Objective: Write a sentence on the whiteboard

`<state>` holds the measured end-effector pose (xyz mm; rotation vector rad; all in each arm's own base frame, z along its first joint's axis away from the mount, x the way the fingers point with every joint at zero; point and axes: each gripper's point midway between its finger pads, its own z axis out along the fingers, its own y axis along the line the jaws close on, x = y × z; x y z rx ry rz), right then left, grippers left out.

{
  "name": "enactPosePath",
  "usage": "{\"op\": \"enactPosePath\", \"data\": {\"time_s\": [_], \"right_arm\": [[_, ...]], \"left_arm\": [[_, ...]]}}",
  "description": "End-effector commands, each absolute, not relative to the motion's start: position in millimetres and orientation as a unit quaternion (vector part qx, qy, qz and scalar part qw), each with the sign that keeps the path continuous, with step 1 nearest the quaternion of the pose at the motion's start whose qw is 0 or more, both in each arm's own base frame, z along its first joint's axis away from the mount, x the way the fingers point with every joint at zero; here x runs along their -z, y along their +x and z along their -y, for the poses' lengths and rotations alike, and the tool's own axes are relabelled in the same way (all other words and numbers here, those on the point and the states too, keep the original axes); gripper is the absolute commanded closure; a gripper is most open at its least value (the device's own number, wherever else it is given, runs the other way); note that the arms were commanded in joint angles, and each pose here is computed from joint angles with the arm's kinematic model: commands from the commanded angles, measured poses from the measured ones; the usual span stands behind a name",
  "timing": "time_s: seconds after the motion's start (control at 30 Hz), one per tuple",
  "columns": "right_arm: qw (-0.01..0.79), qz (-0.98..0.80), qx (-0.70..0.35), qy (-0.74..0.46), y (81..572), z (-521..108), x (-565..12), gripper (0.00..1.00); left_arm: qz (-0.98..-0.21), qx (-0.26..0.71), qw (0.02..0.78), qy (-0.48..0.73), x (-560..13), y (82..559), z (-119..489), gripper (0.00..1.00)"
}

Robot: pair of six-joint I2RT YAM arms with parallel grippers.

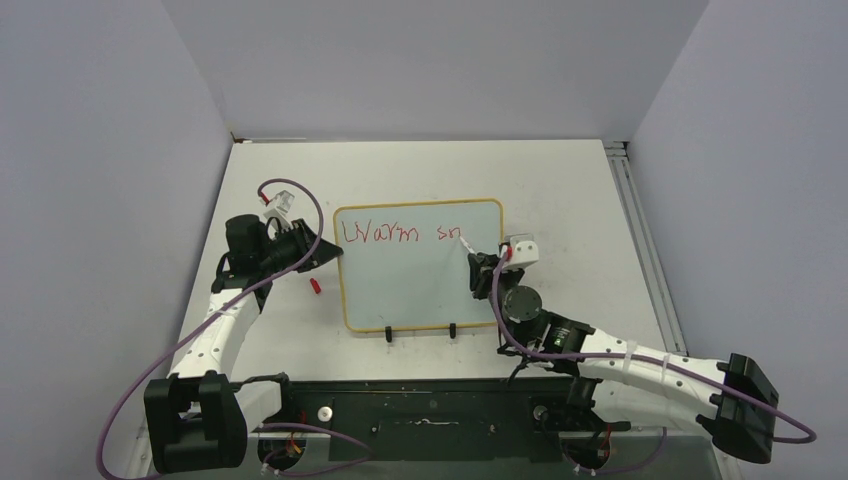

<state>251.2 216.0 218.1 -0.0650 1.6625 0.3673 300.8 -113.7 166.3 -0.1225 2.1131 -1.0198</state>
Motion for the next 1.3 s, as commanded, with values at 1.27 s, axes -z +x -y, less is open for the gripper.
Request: {"op": "enactPosePath", "data": {"time_s": [1.27], "right_arm": [[0.659,-0.735,-0.16,0.001,256,-193,-221,0.95]], "left_arm": [[-0.812,0.404,0.42,-0.013,-194,306,117,0.81]]}}
